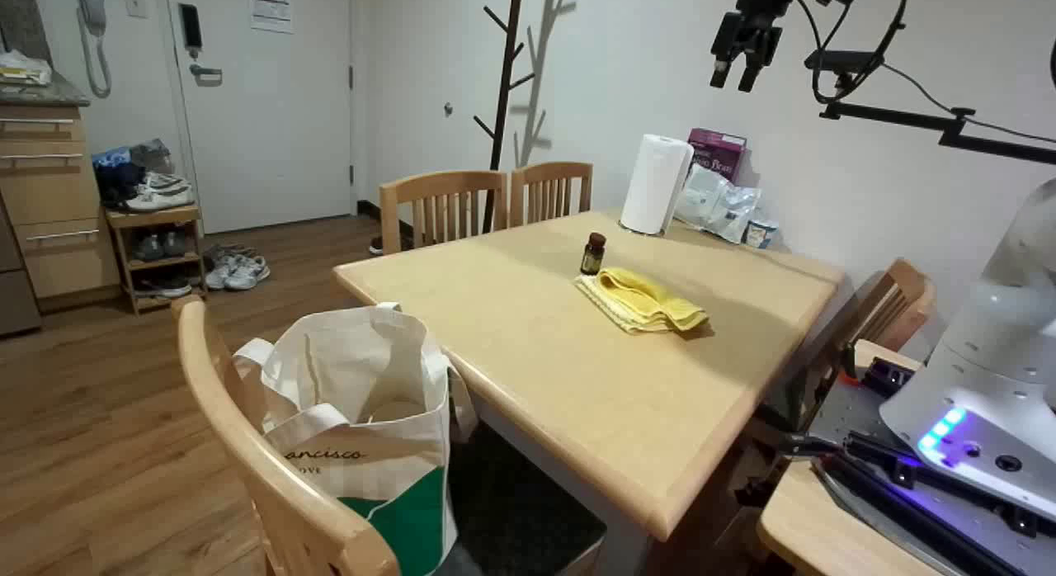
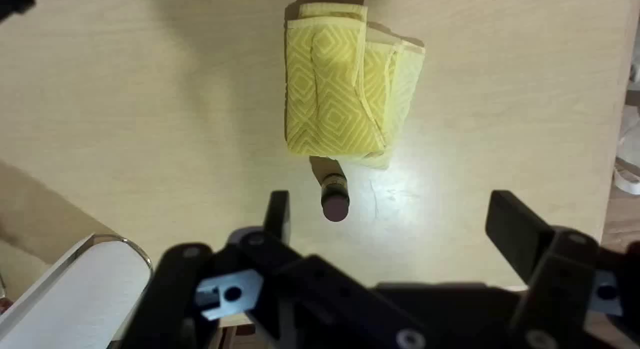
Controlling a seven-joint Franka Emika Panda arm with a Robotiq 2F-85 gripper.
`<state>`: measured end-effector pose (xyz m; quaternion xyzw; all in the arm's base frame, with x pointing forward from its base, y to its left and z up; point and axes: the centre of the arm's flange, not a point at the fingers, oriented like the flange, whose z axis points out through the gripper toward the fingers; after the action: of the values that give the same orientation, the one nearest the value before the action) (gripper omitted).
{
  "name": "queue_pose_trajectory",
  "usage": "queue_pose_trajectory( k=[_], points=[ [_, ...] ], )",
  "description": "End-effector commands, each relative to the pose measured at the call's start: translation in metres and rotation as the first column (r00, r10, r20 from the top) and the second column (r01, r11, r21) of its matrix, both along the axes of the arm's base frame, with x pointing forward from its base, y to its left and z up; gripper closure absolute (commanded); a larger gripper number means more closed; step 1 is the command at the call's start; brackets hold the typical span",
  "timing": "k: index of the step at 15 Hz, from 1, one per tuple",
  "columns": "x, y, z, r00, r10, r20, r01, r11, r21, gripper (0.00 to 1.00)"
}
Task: Move the bottle to the left, use the yellow towel to wipe the table
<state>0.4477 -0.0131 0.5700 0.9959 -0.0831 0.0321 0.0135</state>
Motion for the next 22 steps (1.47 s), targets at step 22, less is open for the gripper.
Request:
queue_pose_trajectory(
  k=[22],
  points=[
    [0.139, -0.010, -0.201, 0.965, -0.097, -0.242, 0.091, 0.995, -0.038, 0.00]
  ],
)
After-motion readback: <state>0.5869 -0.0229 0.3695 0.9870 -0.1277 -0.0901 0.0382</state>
